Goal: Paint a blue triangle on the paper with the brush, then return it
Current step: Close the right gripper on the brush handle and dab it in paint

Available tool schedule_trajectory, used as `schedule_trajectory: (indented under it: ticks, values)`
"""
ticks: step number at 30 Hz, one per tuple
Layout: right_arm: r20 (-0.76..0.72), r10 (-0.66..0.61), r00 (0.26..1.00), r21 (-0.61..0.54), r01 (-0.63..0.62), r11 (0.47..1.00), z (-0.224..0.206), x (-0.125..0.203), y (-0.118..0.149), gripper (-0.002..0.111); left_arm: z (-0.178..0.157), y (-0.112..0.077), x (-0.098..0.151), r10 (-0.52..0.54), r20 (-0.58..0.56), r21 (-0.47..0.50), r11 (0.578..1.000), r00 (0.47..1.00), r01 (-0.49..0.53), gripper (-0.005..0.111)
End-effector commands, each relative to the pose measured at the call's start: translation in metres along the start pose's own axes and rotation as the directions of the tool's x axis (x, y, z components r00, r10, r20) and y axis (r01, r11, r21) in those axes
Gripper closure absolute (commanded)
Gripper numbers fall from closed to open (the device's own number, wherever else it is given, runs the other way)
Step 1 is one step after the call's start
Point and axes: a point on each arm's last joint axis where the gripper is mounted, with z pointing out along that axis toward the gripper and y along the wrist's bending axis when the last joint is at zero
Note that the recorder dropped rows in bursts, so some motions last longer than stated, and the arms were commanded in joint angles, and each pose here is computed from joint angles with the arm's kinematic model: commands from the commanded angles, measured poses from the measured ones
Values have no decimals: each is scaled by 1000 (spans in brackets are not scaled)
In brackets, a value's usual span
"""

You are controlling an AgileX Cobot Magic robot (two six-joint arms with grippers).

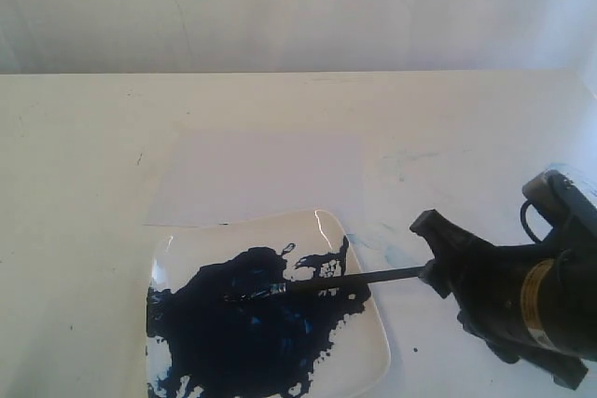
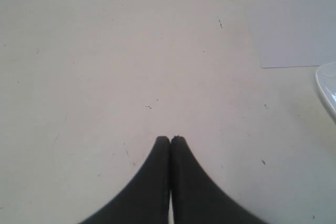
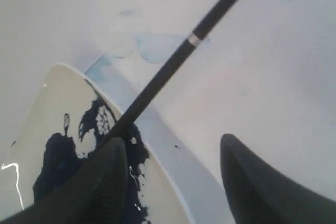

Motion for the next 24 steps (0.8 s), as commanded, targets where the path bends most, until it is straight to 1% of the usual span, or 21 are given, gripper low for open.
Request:
schedule_trajectory:
  ticks: [1,4,7,12,20,24]
  values:
    - [-46,197,979,54,-194,979,16,0,-5,57,0,0,0,-10,5,5,1000,1000,10,107]
    - [-90,262,961,13,-262,965,28,-2,-1,57,0,0,0,-10,5,5,1000,1000,10,107]
    - [-102,277,955,2,-279,960,39,-5,4,57,0,0,0,-10,5,5,1000,1000,10,107]
    - [-94,282,955,44,-278,959,58,-7,13,57,0,0,0,-10,5,5,1000,1000,10,107]
    - [-98,281,955,64,-276,959,78,-8,25,57,0,0,0,-10,5,5,1000,1000,10,107]
    - [-96,300,949,80,-293,953,87,-8,28,64,0,0,0,-10,5,5,1000,1000,10,107]
